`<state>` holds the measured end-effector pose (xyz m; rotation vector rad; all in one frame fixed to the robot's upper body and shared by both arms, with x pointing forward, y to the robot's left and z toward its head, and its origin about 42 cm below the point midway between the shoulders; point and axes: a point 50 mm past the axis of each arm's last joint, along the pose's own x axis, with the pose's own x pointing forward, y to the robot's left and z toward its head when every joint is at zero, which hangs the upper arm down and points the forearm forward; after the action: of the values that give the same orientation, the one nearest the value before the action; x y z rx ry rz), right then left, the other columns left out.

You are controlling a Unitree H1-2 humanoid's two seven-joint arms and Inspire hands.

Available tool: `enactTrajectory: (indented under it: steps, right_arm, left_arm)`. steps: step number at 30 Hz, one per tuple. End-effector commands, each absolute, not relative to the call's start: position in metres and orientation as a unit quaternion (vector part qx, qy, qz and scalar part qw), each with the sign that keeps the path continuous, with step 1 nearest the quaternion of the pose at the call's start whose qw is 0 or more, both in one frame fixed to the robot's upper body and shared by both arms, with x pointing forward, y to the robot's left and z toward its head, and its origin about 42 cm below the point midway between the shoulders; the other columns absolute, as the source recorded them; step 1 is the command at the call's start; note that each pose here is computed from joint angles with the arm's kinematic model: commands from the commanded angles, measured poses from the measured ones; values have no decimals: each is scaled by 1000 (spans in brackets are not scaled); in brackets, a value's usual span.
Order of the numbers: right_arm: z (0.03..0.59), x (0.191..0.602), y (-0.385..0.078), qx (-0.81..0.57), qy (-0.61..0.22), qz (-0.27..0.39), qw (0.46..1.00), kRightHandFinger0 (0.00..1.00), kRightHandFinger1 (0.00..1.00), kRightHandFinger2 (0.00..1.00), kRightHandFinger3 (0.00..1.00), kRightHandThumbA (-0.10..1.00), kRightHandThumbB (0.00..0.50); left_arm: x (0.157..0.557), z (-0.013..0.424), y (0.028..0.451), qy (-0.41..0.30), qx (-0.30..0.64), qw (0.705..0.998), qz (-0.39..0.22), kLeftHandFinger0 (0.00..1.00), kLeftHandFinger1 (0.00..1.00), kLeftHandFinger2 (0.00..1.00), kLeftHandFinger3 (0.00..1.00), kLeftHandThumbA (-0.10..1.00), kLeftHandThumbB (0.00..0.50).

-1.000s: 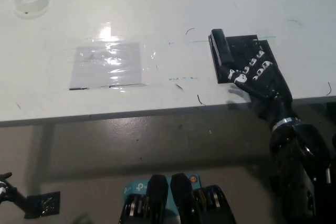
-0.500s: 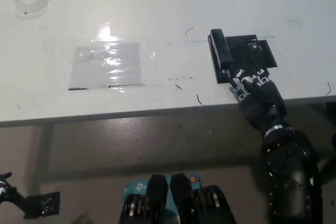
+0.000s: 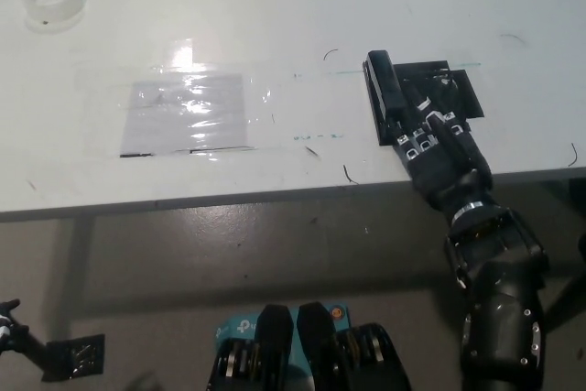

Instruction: A stapler is kept infront of the robot on the black mark on the desk and the robot uses its right hand to lift the top of the stapler to open it

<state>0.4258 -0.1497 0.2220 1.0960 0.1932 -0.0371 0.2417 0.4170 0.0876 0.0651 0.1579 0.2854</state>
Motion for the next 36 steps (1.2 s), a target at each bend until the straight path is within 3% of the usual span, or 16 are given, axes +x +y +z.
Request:
enactTrajectory:
  steps: [1,8,16,23,29,36]
  right_arm:
    - [250,438,-141,546,77,0,834,923,1000,1000,1000,1000,99]
    - [244,442,-146,566,82,-18,820,975,1000,1000,1000,1000,88]
    - [233,447,-146,559,98,-34,822,947,1000,1000,1000,1000,84]
    - [229,452,-144,554,107,-40,825,932,1000,1000,1000,1000,87]
    - [226,456,-144,557,109,-39,822,980,1000,1000,1000,1000,82]
    - [227,462,-144,554,113,-44,824,946,1000,1000,1000,1000,89]
  left_arm:
    - [244,98,421,49,36,988,141,421,502,698,892,575,15]
    - [243,96,420,46,32,988,143,424,508,706,888,613,8]
    - [240,95,417,46,25,988,146,435,515,695,872,644,3]
    - [241,95,418,44,19,987,150,416,508,688,868,639,31]
    - [238,94,418,49,21,987,153,414,498,685,878,653,23]
    - [232,89,417,50,17,987,150,414,485,695,883,663,16]
